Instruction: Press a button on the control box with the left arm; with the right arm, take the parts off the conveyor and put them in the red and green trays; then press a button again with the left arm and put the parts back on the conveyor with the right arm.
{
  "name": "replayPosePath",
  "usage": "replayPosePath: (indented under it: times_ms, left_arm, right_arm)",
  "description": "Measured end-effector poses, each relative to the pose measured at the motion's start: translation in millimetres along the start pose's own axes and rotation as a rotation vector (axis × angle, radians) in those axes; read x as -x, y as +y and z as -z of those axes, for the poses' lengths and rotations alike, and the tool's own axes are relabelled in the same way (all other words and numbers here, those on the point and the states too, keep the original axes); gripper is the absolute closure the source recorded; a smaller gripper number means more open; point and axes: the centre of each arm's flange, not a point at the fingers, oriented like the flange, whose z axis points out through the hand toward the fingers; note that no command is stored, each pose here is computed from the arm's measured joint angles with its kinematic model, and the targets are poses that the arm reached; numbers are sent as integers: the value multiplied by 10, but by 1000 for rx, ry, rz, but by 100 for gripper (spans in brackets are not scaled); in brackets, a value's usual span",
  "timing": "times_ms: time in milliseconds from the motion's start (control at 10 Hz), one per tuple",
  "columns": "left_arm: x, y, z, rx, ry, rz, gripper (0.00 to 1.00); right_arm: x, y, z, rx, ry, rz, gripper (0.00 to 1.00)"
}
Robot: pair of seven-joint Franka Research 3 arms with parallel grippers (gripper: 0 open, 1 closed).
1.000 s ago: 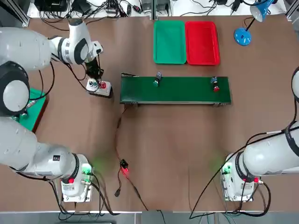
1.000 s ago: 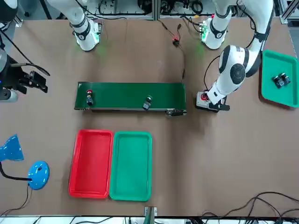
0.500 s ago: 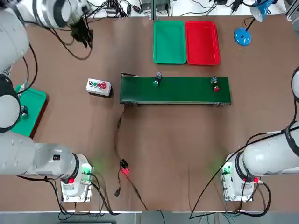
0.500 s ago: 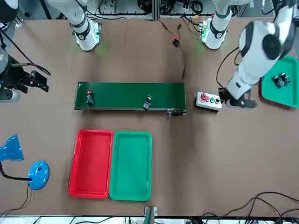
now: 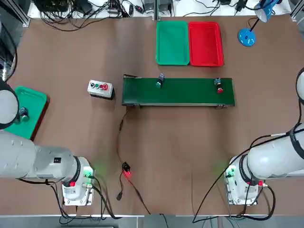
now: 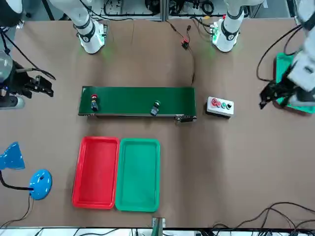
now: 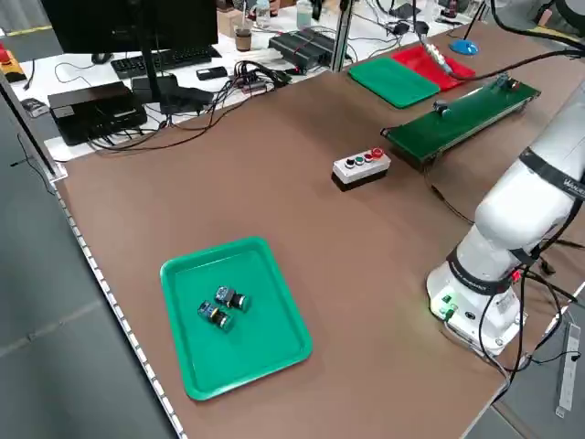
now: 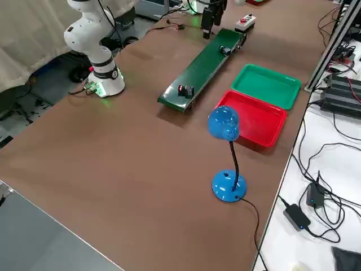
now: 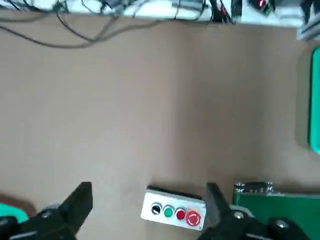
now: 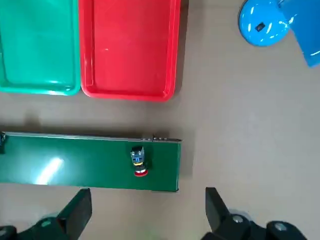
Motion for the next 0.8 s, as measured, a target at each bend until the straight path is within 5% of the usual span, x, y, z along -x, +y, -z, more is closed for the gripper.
replayPosePath:
  times_ms: [300,600,800]
  left_arm:
    - [-14,-111,443,-8,-66,-16,0]
    - [104,-62,259,-13,-207,-54,0]
    - [101,-34,170,-14,-230,-59,0]
  right_arm:
    - [-106,-169,-647,5,-61,28,0]
    - [-91,-425,-1674,15,-92,71,0]
    - [40,-512,-2279,19,-85,90,0]
